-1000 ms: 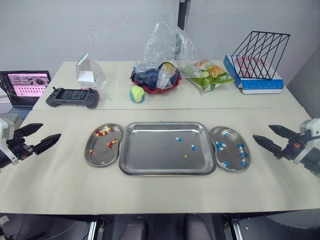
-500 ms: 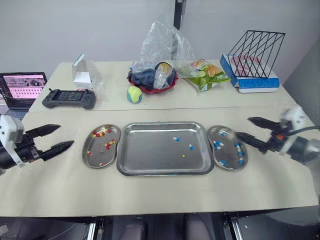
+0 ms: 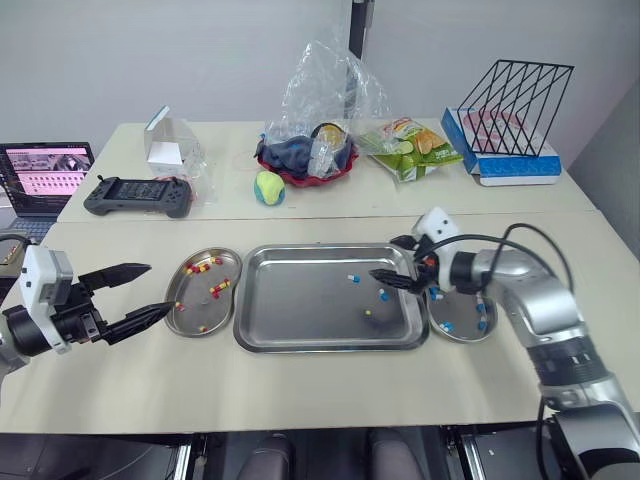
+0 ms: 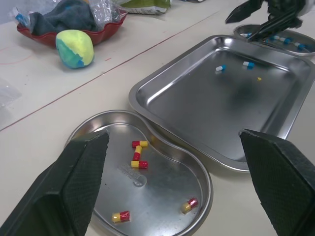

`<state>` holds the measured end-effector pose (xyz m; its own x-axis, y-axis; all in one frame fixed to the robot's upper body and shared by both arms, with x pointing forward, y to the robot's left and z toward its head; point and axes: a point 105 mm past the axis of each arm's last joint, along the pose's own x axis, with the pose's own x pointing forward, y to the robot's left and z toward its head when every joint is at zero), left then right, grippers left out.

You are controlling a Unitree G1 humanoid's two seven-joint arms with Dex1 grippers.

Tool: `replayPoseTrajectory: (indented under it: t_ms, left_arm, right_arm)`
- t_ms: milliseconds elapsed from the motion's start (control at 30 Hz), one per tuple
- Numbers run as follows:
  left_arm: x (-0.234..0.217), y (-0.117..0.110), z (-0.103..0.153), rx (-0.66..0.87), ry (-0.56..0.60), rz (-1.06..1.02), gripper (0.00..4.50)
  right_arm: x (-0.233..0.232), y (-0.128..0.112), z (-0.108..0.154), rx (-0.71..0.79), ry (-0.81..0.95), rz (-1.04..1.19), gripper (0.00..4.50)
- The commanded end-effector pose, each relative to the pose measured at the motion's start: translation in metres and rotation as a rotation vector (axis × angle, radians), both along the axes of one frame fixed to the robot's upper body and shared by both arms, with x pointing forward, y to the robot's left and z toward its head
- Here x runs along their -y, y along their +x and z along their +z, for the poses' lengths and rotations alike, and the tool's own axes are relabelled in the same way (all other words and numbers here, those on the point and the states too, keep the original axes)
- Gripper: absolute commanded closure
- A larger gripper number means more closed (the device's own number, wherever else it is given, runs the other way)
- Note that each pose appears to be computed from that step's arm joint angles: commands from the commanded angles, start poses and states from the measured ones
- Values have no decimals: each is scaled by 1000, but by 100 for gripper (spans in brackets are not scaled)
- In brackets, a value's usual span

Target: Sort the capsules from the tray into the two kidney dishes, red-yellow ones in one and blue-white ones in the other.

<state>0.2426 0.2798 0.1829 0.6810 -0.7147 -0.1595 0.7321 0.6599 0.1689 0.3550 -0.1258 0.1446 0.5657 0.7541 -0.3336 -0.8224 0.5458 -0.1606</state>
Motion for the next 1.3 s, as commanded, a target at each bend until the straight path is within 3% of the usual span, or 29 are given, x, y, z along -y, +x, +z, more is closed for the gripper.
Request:
replayPoseTrajectory:
  t_ms: [33,500,600,967,1133,1300]
  left_arm:
    - [9,-2,11,45,-3,-18,5]
    - [10,-6,9,38,33,-1,5]
    - [10,-5,9,36,37,2,0]
    - [11,-7,8,33,39,-2,0]
    - [9,-7,8,34,43,2,0]
    - [7,-2,10,38,43,-11,0]
  right_arm:
    - [-13,3,5,26,-8,54,0]
    - [-41,11,-19,-14,-60,118,0]
    - [-45,11,-20,-20,-56,119,79]
    - [-42,12,-25,-16,-124,115,449]
    - [-41,13,-12,4,-86,111,449]
    - [15,19,26,22,0,27,449]
